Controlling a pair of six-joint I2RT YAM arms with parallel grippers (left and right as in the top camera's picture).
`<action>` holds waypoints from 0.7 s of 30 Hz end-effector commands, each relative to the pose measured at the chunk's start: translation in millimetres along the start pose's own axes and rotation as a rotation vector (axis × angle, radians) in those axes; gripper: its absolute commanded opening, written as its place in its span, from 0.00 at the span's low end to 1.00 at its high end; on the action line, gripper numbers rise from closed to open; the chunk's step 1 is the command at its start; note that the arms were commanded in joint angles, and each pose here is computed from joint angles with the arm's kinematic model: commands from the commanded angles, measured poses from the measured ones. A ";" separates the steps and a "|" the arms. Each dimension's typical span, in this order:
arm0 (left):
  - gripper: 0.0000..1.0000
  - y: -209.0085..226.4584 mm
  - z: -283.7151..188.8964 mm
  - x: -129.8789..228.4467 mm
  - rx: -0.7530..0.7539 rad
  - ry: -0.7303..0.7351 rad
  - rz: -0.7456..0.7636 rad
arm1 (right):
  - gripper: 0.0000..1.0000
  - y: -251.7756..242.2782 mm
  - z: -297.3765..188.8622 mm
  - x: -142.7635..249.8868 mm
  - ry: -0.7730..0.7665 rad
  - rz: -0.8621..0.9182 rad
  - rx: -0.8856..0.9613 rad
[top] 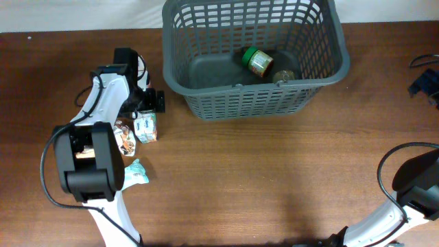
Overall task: Pack container
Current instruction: 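Grasp the white Kleenex tissue stack with the left gripper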
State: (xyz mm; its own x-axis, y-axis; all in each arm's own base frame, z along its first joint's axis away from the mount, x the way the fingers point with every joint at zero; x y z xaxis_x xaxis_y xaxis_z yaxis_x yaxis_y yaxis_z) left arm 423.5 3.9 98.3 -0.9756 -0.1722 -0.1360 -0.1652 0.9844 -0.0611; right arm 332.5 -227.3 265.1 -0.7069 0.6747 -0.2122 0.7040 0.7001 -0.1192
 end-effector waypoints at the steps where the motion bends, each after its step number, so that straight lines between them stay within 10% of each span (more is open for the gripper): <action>1: 1.00 4.1 13.8 -1.2 -0.025 0.015 -0.021 | 0.99 -1.9 -2.6 0.6 -0.007 -0.001 -0.003; 7: 0.96 5.4 31.9 2.6 -0.032 0.058 -0.022 | 0.99 -1.9 -2.6 0.6 -0.007 -0.001 -0.003; 14: 0.25 7.7 30.6 -0.1 -0.057 0.050 -0.022 | 0.99 -1.9 -2.6 0.6 -0.007 -0.001 -0.003; 21: 0.02 8.7 -3.4 -23.2 -0.107 -0.003 -0.020 | 0.99 -1.9 -2.6 0.6 -0.007 -0.001 -0.003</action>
State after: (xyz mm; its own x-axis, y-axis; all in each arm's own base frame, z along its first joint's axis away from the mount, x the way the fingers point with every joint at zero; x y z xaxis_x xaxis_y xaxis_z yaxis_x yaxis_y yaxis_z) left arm 427.6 10.5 83.7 -0.9789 -0.1915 -0.0718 -0.1928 0.9812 0.0115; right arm 332.5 -227.3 265.1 -0.7072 0.6744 -0.2121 0.7037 0.7004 -0.1193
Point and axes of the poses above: each gripper's point midway between its finger pads, its own z axis out along the fingers, its own y axis along the line the jaws close on, x = y × z, the point moved 7 cm from there along -z, back along the fingers, and after that the axes turned 6 degrees about -z, right-handed, at the moved point
